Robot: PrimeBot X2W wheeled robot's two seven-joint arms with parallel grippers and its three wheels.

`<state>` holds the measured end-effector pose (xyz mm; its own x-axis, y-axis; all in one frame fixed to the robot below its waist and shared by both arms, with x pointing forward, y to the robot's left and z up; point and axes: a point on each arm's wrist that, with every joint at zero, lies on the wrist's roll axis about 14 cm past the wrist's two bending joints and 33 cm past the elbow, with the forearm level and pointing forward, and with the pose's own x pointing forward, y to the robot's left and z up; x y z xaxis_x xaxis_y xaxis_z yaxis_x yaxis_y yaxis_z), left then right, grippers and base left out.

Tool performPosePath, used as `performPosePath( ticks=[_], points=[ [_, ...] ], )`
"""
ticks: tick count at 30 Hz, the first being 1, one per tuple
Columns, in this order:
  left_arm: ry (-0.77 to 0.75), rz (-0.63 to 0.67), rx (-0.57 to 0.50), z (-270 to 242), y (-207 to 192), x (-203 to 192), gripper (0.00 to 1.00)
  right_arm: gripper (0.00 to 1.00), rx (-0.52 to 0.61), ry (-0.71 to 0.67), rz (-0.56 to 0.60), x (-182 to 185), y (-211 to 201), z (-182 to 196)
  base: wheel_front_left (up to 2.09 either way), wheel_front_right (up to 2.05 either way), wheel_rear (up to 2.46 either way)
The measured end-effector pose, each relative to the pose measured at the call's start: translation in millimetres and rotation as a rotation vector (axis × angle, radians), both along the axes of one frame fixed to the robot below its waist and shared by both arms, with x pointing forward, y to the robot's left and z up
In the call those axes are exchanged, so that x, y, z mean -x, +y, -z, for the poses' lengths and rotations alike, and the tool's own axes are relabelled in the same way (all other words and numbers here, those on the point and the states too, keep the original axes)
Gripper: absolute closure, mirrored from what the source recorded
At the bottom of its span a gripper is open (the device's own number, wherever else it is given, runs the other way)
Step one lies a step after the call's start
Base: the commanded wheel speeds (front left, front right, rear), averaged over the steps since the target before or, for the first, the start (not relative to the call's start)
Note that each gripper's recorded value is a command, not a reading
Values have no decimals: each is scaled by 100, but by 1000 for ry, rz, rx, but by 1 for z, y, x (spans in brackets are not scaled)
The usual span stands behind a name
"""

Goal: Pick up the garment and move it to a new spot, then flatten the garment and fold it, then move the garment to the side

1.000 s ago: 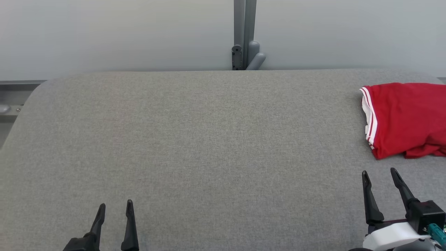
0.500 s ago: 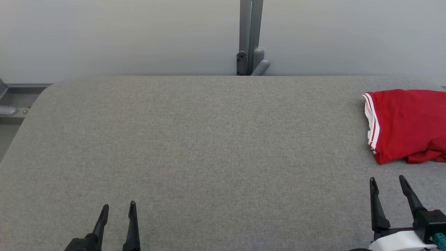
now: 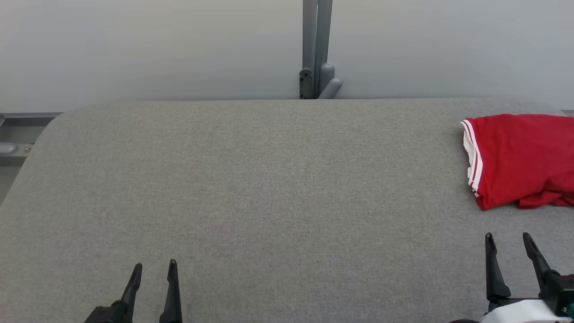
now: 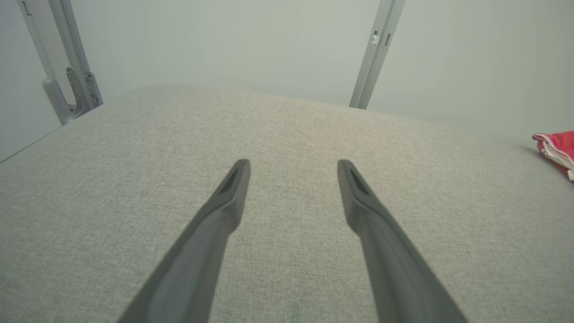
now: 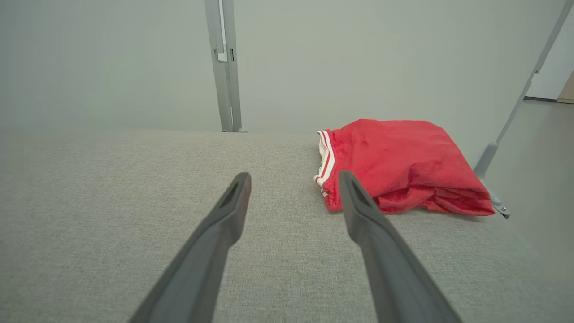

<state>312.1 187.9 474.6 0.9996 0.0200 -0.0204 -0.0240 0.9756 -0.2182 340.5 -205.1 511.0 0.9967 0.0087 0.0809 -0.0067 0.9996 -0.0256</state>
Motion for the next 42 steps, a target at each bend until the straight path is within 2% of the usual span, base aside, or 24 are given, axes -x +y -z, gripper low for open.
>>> performPosePath(
  ticks=[19, 33, 34, 39, 42],
  points=[
    [0, 24, 0, 0, -6, -2, 0, 0, -21, 7, 25, 5, -7, 3, 0, 0, 0],
    [10, 23, -5, 4, -5, 1, 0, 0, -7, 13, -12, 3, 5, 4, 0, 0, 0],
    [21, 23, -3, 7, -5, 3, 100, 100, -13, 21, -15, 3, 7, 7, 0, 0, 0],
    [66, 19, 11, 20, -5, 7, 100, 100, -34, 73, -10, 7, 8, 23, 0, 0, 0],
    [83, -3, 76, 22, -1, 6, 100, 100, -112, 100, 13, 7, 3, 28, 0, 0, 0]
  ],
)
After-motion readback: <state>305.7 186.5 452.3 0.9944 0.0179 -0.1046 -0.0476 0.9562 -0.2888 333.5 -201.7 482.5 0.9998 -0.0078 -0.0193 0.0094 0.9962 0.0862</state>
